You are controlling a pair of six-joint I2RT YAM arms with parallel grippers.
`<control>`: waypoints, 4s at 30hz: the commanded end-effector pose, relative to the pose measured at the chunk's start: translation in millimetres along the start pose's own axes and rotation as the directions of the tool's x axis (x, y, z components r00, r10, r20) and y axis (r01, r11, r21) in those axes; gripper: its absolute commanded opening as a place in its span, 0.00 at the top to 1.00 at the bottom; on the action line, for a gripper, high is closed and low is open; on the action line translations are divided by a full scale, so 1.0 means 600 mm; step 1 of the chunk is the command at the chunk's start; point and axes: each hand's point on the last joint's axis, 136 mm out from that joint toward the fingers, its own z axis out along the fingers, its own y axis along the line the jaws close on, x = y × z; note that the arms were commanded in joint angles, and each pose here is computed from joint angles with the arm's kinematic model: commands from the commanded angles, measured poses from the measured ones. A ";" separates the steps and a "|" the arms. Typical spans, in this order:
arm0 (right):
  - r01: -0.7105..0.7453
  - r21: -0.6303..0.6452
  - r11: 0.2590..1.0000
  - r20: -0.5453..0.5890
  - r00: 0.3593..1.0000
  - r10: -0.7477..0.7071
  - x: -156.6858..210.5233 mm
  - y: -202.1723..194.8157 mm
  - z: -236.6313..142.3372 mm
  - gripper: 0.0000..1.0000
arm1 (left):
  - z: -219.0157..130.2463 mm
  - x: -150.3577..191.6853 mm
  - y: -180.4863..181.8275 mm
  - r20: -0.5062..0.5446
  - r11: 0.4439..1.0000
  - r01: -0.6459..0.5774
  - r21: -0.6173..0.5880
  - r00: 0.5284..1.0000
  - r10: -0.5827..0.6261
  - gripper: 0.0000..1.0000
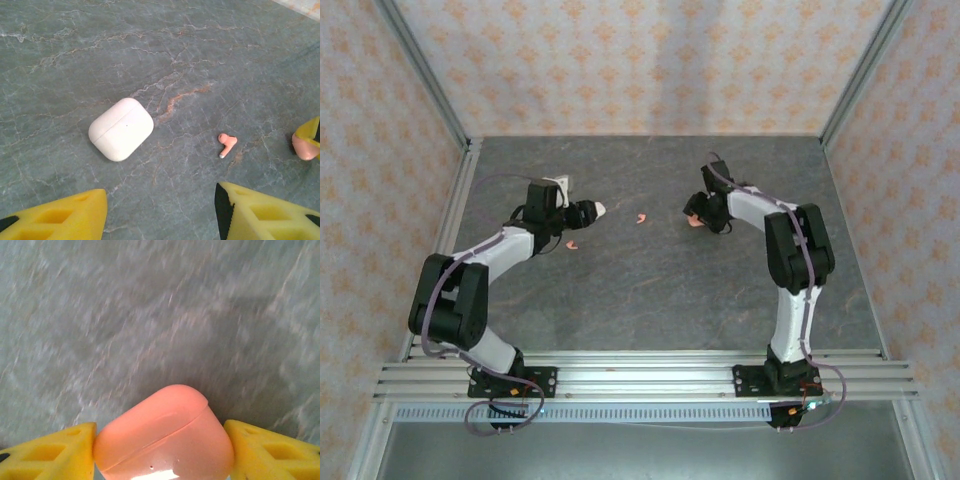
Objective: Insert the wireless bluetooth earbuds into the charging case
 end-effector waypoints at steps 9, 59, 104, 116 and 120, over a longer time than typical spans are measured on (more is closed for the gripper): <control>0.026 0.012 1.000 -0.248 0.969 -0.022 0.183 -0.012 -0.064 0.26 | -0.053 0.038 -0.027 -0.018 0.999 -0.041 0.027 0.999 0.041 0.41; 0.513 0.089 0.854 -0.328 0.824 -0.461 0.130 0.020 -0.002 0.20 | -0.099 0.121 -0.072 -0.086 0.994 -0.061 0.096 0.994 0.070 0.42; 0.079 -0.428 0.900 -0.091 0.987 -0.130 0.128 0.188 -0.258 0.55 | -0.209 0.049 -0.290 0.416 0.832 -0.379 0.405 0.887 0.201 0.41; 0.019 -0.574 0.819 -0.052 0.997 -0.060 0.120 0.225 -0.331 0.55 | -0.190 0.032 -0.394 0.427 0.764 -0.382 0.520 0.891 0.155 0.42; 0.007 -0.601 0.799 -0.055 0.997 -0.050 0.121 0.230 -0.345 0.55 | -0.184 0.018 -0.417 0.440 0.752 -0.370 0.546 0.890 0.119 0.42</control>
